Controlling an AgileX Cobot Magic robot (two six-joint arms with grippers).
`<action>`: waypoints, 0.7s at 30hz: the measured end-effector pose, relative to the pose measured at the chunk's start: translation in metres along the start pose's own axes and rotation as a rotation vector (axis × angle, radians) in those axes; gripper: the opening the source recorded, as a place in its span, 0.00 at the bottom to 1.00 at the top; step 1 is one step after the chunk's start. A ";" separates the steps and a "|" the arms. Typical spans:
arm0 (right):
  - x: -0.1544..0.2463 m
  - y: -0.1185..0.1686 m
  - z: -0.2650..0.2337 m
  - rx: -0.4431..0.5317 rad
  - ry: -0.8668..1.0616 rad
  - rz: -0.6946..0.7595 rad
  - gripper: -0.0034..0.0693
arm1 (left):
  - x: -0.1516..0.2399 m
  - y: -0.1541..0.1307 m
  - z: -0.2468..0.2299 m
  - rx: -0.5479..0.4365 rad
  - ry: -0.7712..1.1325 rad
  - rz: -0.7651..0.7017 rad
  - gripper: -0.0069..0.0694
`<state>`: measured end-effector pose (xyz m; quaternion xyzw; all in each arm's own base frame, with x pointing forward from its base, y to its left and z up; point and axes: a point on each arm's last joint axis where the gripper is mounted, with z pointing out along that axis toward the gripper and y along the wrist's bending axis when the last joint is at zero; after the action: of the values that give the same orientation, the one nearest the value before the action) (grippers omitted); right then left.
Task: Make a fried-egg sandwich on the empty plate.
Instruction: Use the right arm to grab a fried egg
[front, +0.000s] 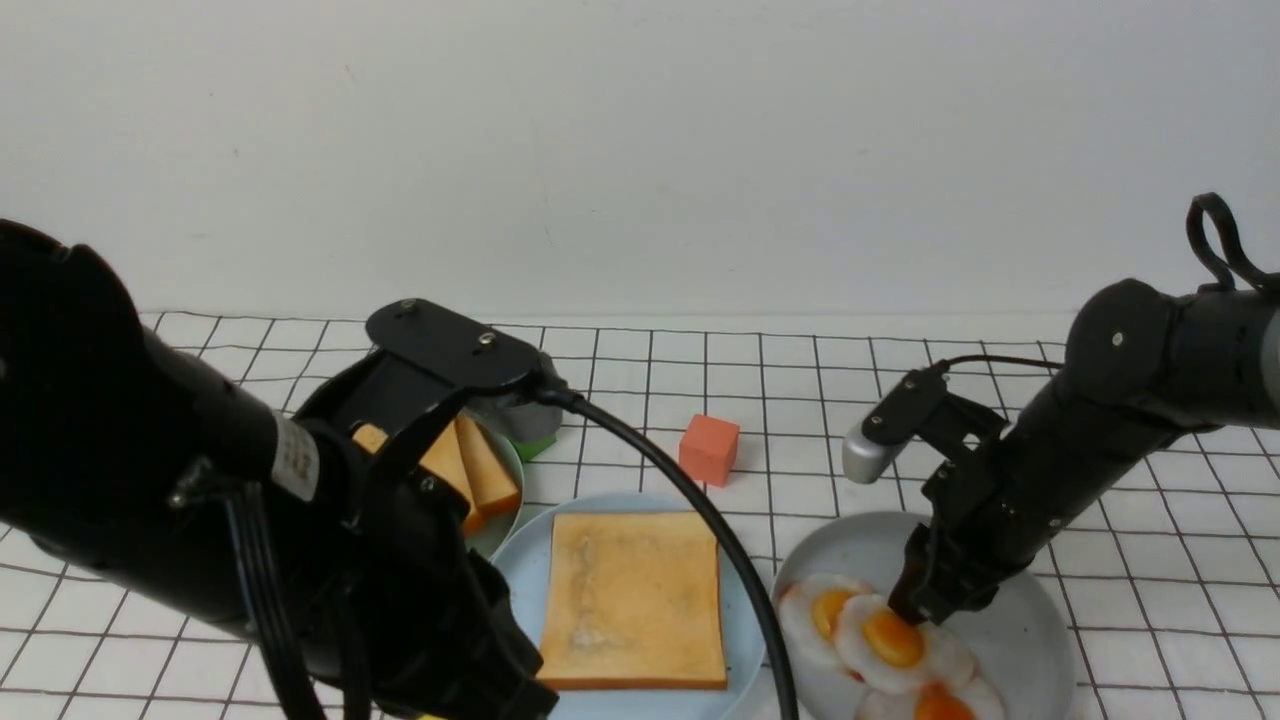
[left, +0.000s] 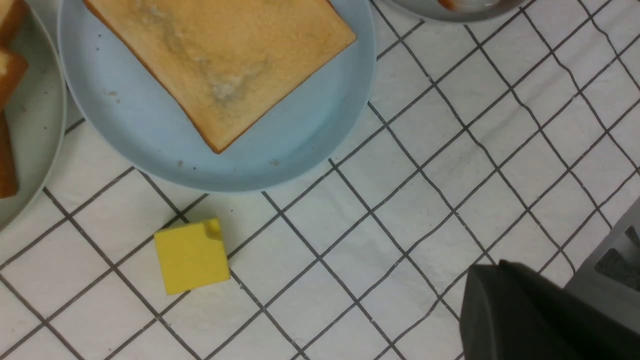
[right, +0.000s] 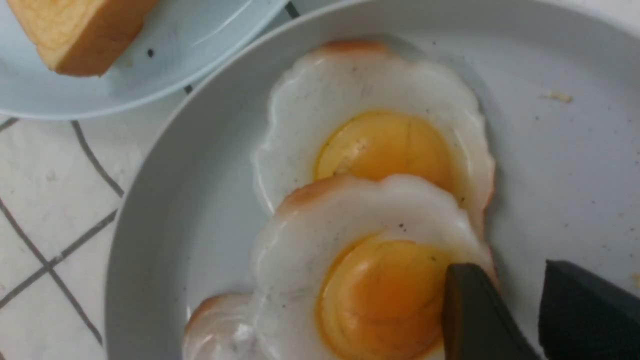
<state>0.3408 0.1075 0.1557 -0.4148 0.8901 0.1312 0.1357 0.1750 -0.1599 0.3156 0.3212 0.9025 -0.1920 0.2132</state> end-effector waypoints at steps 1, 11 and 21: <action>0.000 0.000 0.001 -0.003 0.001 0.001 0.37 | 0.000 0.000 0.000 0.000 0.003 0.000 0.10; 0.002 0.001 0.005 -0.026 0.014 -0.013 0.08 | 0.001 0.000 0.000 0.001 0.005 0.000 0.10; 0.001 0.002 -0.001 -0.022 0.005 -0.022 0.06 | 0.001 0.000 0.000 0.000 0.006 0.001 0.11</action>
<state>0.3386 0.1083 0.1564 -0.4263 0.8844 0.1385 0.1303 0.1743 -0.1594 0.3155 0.3222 0.9030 -0.1909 0.2104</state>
